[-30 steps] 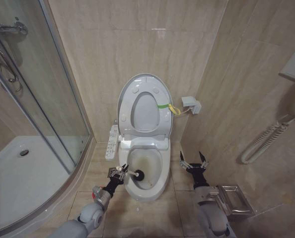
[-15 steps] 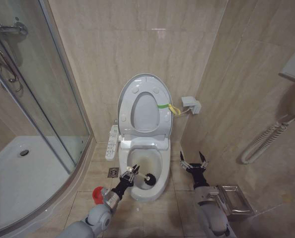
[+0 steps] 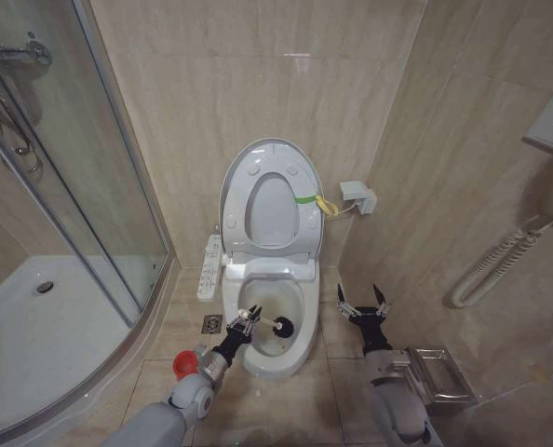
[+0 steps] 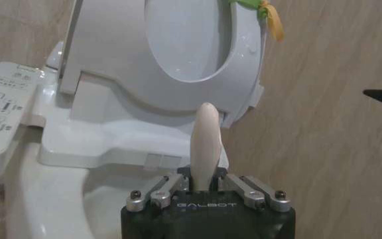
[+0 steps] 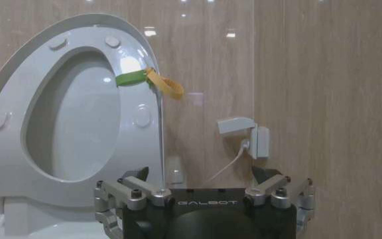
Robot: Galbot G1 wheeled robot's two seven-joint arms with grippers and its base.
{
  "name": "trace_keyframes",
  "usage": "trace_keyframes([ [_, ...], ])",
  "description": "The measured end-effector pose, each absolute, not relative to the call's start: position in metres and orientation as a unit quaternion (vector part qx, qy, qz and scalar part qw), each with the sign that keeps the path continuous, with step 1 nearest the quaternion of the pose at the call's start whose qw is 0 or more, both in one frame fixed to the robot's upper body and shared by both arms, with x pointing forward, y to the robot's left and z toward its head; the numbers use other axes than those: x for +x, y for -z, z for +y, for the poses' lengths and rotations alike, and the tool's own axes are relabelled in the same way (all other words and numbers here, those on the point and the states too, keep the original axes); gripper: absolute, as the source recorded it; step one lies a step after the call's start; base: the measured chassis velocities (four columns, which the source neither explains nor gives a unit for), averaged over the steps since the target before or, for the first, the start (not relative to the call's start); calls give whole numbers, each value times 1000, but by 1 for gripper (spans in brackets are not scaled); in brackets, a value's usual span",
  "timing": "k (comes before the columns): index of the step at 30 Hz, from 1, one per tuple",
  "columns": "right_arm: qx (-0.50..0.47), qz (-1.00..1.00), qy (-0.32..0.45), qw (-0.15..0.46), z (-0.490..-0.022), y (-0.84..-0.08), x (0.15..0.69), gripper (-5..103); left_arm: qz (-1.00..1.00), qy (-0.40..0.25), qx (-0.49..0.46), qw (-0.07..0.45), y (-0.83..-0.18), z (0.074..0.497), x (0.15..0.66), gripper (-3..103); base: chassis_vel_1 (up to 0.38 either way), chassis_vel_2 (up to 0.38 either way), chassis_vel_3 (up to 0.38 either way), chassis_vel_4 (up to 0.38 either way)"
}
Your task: Open the toilet lid, clean the toilet bowl with a toilet brush, close the toilet lid, and flush.
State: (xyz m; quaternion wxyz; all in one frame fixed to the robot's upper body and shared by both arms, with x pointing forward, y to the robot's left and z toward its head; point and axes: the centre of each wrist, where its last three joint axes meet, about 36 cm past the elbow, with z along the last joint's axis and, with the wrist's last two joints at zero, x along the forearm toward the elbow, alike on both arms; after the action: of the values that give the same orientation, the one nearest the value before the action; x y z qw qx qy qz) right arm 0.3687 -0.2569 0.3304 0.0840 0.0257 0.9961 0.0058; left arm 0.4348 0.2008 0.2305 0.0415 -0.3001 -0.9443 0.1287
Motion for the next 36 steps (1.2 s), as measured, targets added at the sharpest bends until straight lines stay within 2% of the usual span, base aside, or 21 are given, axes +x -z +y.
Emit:
trace_keyframes([
  [9,26,996,-6,84,-257,-330,369,100,-937,-124,-322,52,-238,208,398,19,0,0,0,0],
  [20,26,996,-6,84,-257,-330,369,100,-954,-113,-271,58,-228,220,438,19,0,0,0,0],
  [26,26,996,-6,84,-257,-330,369,100,-946,-124,-294,53,-240,208,413,19,0,0,0,0],
  [30,26,996,-6,84,-257,-330,369,100,-944,-129,-292,78,-248,196,379,19,0,0,0,0],
  [36,26,996,-6,84,-257,-330,369,100,-950,-116,-276,89,-242,199,377,19,0,0,0,0],
])
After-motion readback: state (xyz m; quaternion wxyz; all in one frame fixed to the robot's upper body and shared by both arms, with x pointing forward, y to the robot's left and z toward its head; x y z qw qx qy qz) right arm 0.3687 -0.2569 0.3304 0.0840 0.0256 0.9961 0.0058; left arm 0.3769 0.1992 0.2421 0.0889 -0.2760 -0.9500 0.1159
